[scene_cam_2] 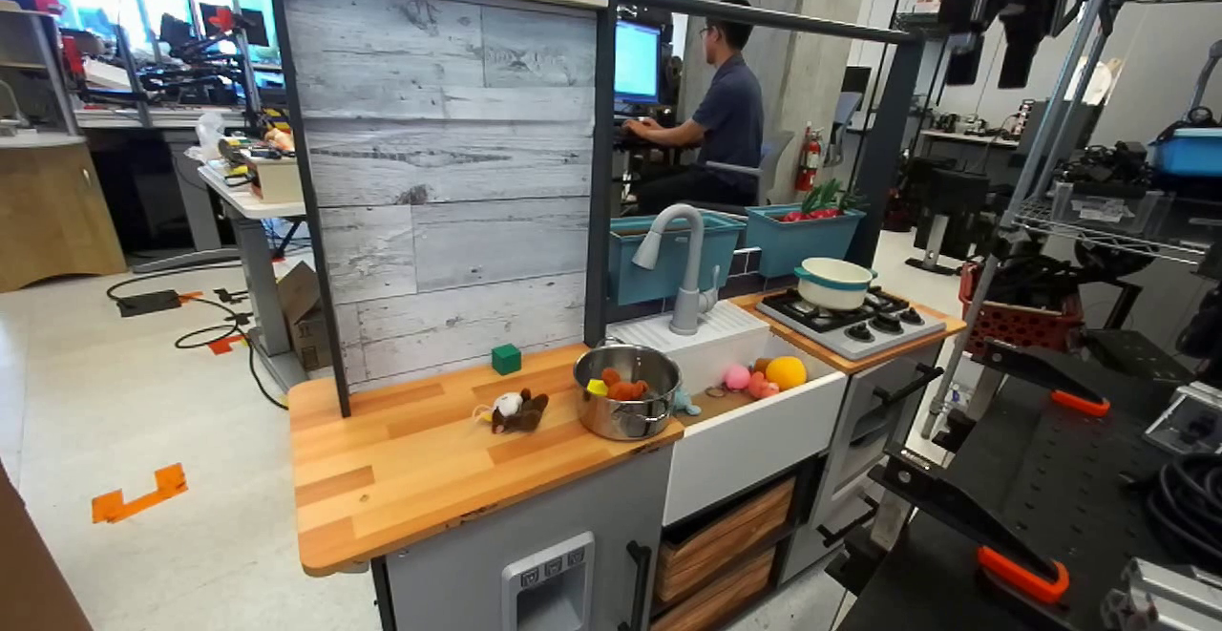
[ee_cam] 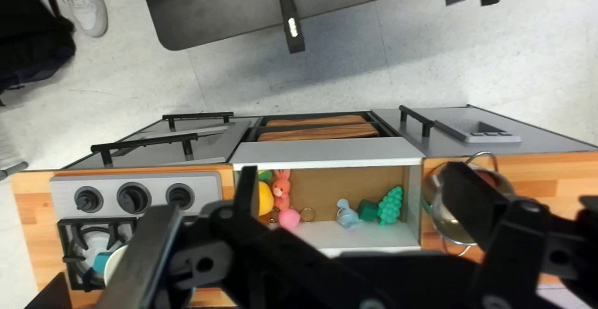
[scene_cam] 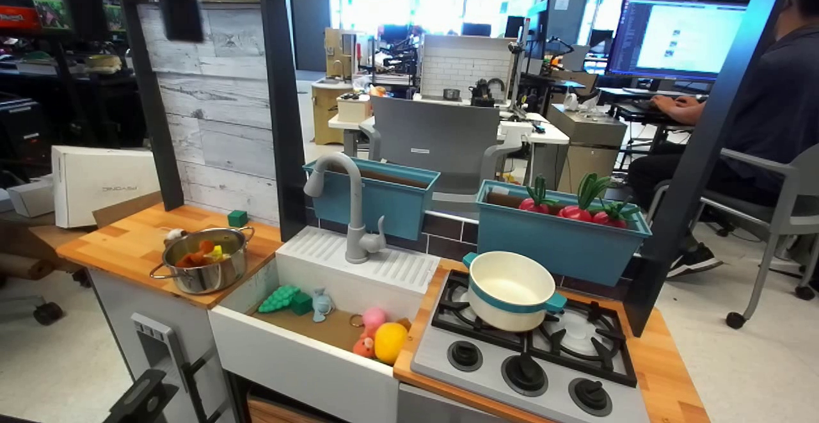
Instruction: Put the white pot in the sink.
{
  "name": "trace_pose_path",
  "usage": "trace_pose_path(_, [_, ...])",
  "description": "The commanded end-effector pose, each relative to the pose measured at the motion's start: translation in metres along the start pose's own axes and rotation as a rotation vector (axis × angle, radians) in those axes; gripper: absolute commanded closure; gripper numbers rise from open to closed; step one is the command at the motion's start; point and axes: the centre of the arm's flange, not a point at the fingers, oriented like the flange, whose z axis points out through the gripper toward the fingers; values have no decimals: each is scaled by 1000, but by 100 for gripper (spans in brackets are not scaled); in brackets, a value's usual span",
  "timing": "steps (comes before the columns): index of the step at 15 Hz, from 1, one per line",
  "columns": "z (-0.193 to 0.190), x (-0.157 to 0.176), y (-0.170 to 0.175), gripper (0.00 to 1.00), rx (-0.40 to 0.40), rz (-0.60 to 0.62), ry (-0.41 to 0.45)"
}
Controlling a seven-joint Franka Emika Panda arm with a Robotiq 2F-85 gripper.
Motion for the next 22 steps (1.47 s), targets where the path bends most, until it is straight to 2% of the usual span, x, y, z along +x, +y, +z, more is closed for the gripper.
trace_pose_path(1, [52, 75, 35, 0, -10, 28, -25])
trace_pose_path(4, [99, 122, 62, 0, -32, 68, -28])
trace_pose_path(8, [140, 163, 87, 0, -94, 100, -54])
trace_pose_path(12, [163, 196, 111, 0, -145, 128, -79])
trace_pose_path(18, [193, 250, 153, 0, -192, 303, -57])
trace_pose_path(22, [220, 281, 173, 0, -176, 333, -149])
